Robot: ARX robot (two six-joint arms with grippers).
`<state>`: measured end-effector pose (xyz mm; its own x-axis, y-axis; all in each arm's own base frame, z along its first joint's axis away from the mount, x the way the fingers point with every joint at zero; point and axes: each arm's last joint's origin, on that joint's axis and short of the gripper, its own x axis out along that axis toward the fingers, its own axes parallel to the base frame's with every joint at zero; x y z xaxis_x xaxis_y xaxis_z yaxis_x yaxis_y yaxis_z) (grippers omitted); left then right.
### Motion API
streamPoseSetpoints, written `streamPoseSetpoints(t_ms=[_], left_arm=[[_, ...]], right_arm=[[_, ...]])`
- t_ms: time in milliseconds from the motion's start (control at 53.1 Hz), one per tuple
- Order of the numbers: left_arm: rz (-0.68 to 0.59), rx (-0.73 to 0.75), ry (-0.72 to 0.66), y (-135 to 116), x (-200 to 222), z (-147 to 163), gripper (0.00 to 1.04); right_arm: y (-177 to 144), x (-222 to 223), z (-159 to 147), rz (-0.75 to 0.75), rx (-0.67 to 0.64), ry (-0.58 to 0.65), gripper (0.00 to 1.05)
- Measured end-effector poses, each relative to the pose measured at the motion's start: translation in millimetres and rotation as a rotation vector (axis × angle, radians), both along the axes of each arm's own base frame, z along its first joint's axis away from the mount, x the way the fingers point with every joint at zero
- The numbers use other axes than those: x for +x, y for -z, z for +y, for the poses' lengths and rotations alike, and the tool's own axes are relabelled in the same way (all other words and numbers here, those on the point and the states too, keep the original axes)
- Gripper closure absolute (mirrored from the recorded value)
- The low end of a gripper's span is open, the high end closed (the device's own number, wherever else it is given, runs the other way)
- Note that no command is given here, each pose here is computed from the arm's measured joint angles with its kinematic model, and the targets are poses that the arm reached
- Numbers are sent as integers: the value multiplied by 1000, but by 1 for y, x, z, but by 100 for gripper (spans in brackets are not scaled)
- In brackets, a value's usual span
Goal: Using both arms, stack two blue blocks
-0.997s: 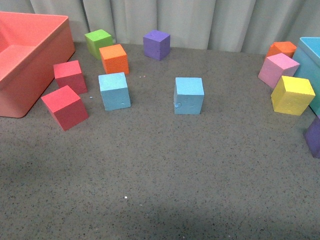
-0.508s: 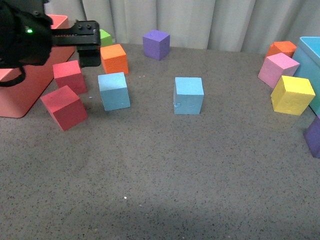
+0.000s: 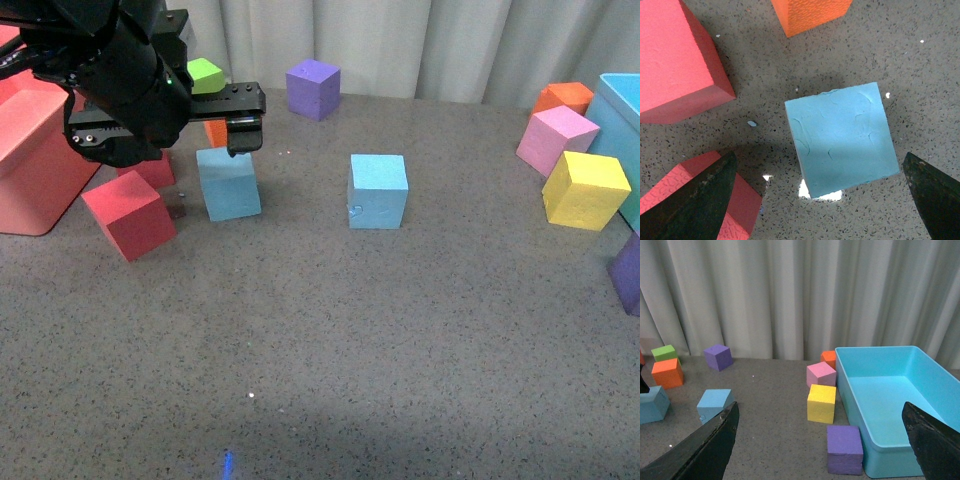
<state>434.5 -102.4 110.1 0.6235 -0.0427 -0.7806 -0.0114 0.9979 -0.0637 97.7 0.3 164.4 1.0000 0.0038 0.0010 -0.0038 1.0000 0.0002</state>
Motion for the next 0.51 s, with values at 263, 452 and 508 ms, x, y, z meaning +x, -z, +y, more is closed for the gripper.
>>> streamPoseSetpoints(t_ms=[263, 452, 508], left_arm=[[100, 38, 9, 17, 23, -30, 7], [120, 57, -8, 29, 28, -31, 8], [128, 54, -13, 32, 28, -31, 16]], right_arm=[[0, 0, 0, 0, 0, 0, 10], [0, 0, 0, 0, 0, 0, 10], [0, 0, 0, 0, 0, 0, 10]])
